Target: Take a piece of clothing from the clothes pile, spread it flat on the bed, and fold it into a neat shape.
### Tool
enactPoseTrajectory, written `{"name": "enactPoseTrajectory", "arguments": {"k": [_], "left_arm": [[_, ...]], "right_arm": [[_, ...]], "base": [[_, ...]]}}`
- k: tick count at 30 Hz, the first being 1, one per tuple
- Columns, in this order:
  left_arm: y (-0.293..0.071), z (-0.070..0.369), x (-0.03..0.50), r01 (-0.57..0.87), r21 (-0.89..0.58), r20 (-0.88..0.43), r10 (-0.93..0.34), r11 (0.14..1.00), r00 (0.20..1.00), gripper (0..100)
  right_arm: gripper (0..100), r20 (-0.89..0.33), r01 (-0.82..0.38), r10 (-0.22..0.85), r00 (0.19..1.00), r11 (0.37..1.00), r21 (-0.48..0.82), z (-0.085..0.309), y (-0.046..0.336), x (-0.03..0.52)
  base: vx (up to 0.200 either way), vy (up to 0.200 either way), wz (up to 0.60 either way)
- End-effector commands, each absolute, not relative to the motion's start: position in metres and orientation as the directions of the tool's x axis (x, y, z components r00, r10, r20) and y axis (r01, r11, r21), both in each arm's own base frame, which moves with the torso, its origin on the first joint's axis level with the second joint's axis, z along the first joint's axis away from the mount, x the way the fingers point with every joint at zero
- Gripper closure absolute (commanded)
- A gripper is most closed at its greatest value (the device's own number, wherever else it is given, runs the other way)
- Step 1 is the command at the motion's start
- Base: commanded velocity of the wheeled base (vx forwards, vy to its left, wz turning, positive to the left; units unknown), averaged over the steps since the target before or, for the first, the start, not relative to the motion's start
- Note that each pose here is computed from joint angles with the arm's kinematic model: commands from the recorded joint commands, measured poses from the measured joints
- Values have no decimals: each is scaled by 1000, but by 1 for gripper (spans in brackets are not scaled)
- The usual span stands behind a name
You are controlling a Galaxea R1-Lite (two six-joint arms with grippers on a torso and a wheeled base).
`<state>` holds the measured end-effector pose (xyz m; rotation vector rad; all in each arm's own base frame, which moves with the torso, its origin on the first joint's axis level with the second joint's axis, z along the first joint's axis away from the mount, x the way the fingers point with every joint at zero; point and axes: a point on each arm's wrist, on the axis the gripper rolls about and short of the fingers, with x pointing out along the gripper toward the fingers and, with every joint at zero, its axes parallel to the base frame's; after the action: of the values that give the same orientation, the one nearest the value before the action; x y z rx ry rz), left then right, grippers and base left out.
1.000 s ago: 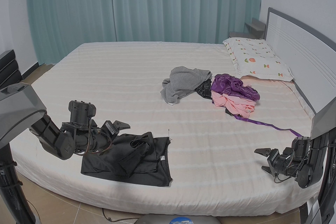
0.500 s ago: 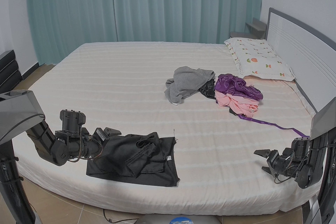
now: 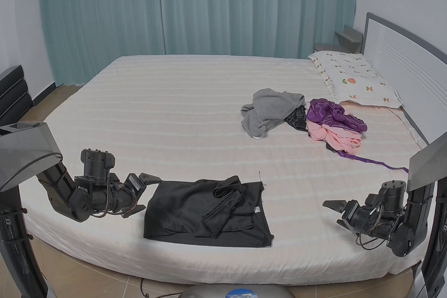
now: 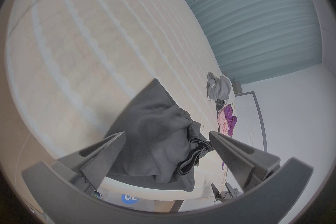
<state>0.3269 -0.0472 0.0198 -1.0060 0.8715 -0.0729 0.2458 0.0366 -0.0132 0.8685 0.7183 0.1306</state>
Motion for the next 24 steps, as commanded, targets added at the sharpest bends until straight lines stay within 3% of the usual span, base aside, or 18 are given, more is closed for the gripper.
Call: {"name": "enactPoseTrajectory", "arguments": {"k": [1,8,18,24], "left_arm": [[-45,19,327,-326,-764,-603,-437,557,667,0],[-46,19,325,-329,-762,-607,-438,558,664,0],[-46,18,325,-328,-760,-608,-437,561,663,0],[-47,17,325,-326,-759,-609,-437,564,662,0]], "right_arm": [[0,-482,48,426,766,709,703,-1,79,241],[0,-493,-69,384,781,837,543,-15,132,248],[0,-550,-115,391,738,876,468,-9,165,272],[0,-592,-84,287,753,934,347,-10,174,282]], "base": [[0,200,0],[0,200,0],[0,200,0],[0,67,0]]}}
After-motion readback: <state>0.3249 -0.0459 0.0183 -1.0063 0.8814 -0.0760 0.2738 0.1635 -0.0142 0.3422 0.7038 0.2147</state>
